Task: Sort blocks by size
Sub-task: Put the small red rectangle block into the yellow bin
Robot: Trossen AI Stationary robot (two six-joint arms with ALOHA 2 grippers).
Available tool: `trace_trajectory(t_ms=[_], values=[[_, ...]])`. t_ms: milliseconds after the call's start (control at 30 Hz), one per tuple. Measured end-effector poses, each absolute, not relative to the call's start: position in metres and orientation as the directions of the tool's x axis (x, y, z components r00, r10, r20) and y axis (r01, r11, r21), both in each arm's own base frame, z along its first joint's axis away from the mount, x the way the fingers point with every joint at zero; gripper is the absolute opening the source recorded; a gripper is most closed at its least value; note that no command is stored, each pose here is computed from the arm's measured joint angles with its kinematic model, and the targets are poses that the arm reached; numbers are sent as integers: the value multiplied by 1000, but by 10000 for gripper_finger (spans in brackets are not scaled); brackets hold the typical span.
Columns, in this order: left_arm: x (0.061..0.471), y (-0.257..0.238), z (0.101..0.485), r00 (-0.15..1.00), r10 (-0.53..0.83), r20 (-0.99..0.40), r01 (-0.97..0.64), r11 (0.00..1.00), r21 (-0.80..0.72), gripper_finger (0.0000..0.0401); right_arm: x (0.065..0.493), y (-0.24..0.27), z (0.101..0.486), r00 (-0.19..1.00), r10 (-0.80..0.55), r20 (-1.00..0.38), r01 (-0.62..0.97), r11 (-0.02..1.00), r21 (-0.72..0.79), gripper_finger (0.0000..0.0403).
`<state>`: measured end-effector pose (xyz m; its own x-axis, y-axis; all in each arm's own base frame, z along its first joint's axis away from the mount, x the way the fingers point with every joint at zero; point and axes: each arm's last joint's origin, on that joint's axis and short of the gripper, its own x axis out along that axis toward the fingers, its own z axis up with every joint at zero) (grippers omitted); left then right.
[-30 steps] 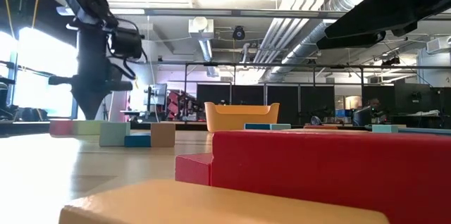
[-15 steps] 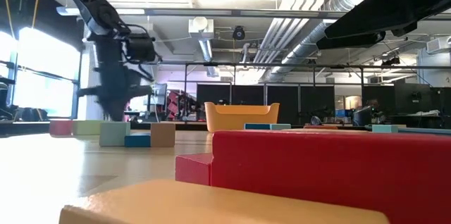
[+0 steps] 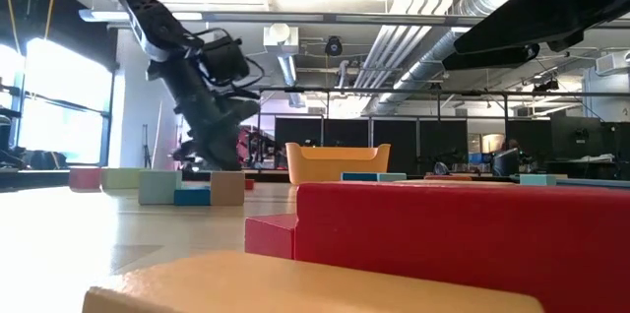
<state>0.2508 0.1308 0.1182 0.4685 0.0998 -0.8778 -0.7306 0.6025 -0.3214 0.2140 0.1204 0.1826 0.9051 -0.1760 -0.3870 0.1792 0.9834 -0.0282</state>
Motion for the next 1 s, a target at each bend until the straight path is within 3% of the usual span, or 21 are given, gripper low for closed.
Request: trace_trajectory(t_ms=[133, 267, 500, 633, 867, 1000], values=[[266, 107, 134, 524, 54, -850, -645, 677, -355, 0, 214, 120, 183, 905, -176, -387, 179, 983, -28, 252], [277, 84, 168, 619, 92, -780, -536, 775, -334, 0, 214, 121, 182, 905, -165, -392, 171, 985, -20, 252], [280, 41, 192, 672, 162, -722, -350, 930, -117, 18, 214, 121, 182, 904, -158, -397, 171, 985, -4, 252], [281, 23, 185, 643, 164, -748, -272, 962, -23, 70, 214, 121, 182, 904, -155, -398, 168, 986, -3, 252], [285, 18, 169, 567, 320, -759, -326, 934, 150, 194, 214, 121, 182, 904, -156, -398, 168, 986, -3, 252], [281, 20, 163, 557, 335, -760, -329, 929, 169, 246, 214, 121, 182, 904, -155, -398, 168, 986, -2, 252]])
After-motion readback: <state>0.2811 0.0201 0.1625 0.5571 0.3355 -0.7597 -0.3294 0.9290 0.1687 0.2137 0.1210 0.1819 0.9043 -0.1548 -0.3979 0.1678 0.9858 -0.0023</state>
